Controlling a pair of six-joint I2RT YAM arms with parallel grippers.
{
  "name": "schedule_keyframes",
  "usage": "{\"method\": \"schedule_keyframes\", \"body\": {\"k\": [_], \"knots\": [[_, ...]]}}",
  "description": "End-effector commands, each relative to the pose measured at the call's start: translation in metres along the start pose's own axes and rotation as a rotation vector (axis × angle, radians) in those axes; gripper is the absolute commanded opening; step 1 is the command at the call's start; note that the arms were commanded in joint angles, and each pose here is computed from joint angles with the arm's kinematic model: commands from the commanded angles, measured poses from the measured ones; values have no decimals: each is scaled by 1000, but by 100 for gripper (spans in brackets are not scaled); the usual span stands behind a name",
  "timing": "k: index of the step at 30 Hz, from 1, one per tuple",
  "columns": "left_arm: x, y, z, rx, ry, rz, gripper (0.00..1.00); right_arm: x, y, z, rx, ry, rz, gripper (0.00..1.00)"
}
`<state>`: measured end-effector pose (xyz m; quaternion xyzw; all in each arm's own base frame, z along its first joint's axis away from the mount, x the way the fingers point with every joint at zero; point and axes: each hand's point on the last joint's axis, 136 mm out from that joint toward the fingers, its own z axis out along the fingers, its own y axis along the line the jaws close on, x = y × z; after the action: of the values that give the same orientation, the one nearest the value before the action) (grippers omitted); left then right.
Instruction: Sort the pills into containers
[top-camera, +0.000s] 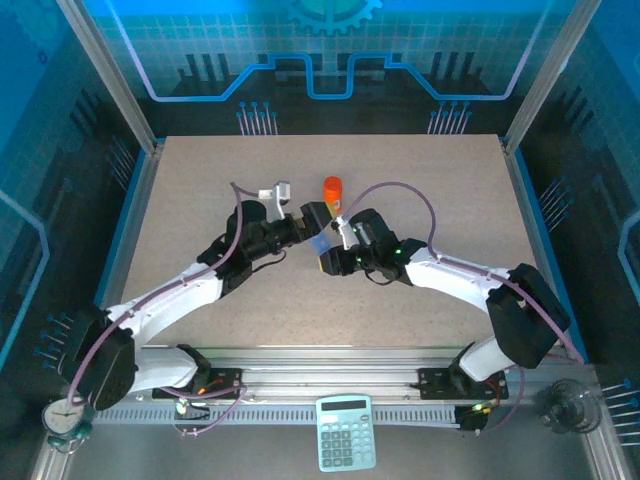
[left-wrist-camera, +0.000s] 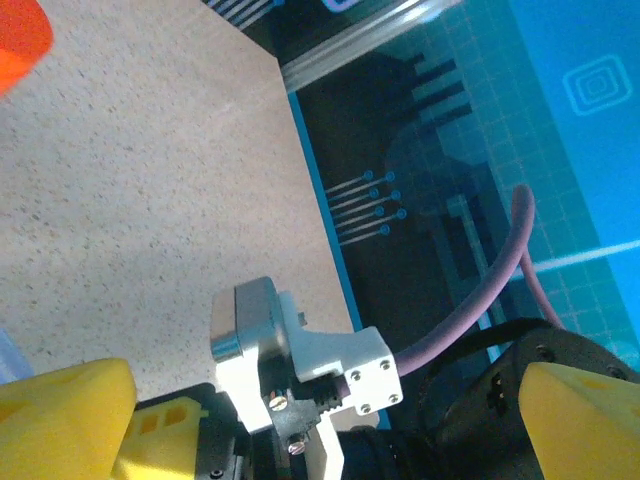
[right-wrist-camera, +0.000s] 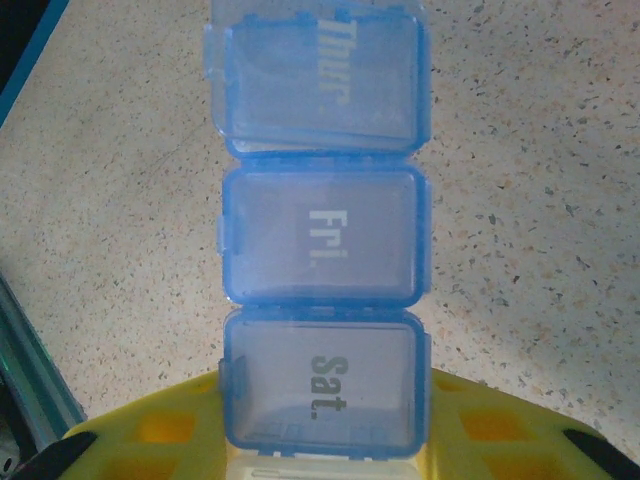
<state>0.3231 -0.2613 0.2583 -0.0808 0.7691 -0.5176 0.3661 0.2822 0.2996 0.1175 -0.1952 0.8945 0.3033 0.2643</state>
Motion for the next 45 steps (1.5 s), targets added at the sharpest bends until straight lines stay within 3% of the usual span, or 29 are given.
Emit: {"method": "schedule_keyframes", "body": {"k": [1,11,20,28,37,45], "knots": [[-17,12,-16,-86,-98,56,99,16,-16,6,32,35,5,36],[-29,81,-39,-273,-130,22,99,39,-43,29,133,202,-150,39],[-15,111,-40,-343,-93,-3,99,69,-48,52,186,318,-223,40],[-10,118,-37,-355,-75,-15,99,94,-53,66,245,404,-286,44],[-9,117,-33,-340,-65,-14,99,99,-63,55,307,418,-279,70],[-10,112,-31,-325,-56,-5,99,100,-94,32,449,416,-220,73]]}}
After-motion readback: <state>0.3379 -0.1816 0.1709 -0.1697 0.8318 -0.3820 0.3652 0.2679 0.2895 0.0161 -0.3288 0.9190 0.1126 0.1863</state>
